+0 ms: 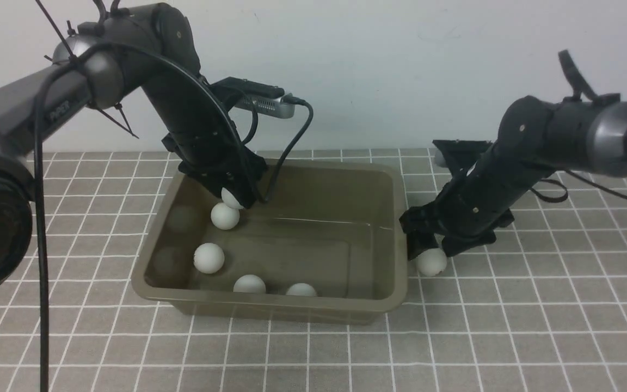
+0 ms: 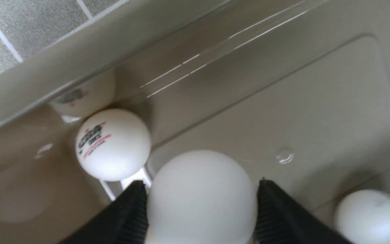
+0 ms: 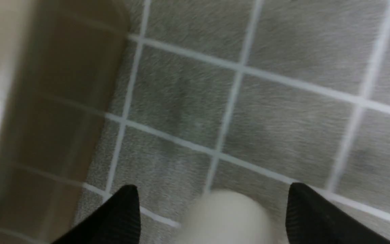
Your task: Put the table tennis balls into the box on the grey coffee tablecloth.
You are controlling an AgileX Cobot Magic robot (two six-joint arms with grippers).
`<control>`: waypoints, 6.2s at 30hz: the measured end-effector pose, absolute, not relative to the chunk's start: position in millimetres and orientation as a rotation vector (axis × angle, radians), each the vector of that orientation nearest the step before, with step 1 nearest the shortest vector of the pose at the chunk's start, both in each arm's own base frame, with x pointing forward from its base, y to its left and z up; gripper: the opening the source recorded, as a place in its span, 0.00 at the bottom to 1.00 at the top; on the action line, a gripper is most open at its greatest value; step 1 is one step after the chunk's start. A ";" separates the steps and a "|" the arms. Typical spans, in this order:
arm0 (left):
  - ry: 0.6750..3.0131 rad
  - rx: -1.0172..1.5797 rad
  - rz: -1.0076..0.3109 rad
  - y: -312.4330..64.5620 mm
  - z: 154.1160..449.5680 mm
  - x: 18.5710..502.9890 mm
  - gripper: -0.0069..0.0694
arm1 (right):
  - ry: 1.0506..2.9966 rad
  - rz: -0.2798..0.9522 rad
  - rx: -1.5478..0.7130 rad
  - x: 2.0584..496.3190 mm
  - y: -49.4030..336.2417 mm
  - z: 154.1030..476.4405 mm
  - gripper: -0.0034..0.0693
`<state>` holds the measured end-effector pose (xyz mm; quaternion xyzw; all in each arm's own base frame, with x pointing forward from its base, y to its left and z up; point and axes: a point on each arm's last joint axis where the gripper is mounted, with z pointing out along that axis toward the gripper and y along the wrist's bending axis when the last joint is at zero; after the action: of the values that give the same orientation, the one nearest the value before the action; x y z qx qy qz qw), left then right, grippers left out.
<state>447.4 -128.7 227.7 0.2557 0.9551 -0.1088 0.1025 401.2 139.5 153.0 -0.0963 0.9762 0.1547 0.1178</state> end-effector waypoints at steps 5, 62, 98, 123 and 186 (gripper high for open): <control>2.827 0.675 -0.260 -123.9 239.2 445.4 0.72 | 2.876 0.426 -0.297 401.0 139.3 147.7 0.54; 2.155 0.342 -0.380 -38.8 425.1 187.4 0.08 | 1.426 0.359 -0.267 82.1 35.1 384.3 0.03; 1.892 0.324 -0.419 -38.3 321.5 26.6 0.08 | 1.237 0.463 -0.269 48.5 26.3 327.2 0.03; 1.879 0.072 -0.038 -4.8 171.6 52.1 0.08 | 1.243 0.461 -0.269 48.6 26.1 326.7 0.03; 1.877 0.072 -0.038 -4.8 171.5 52.2 0.08 | 1.790 0.002 -0.039 54.1 1.1 180.9 0.03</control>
<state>52.2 -4.8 171.5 0.0307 0.8065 -0.0162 0.5903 54.1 1.1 180.9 -0.0172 0.7803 0.0010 0.6252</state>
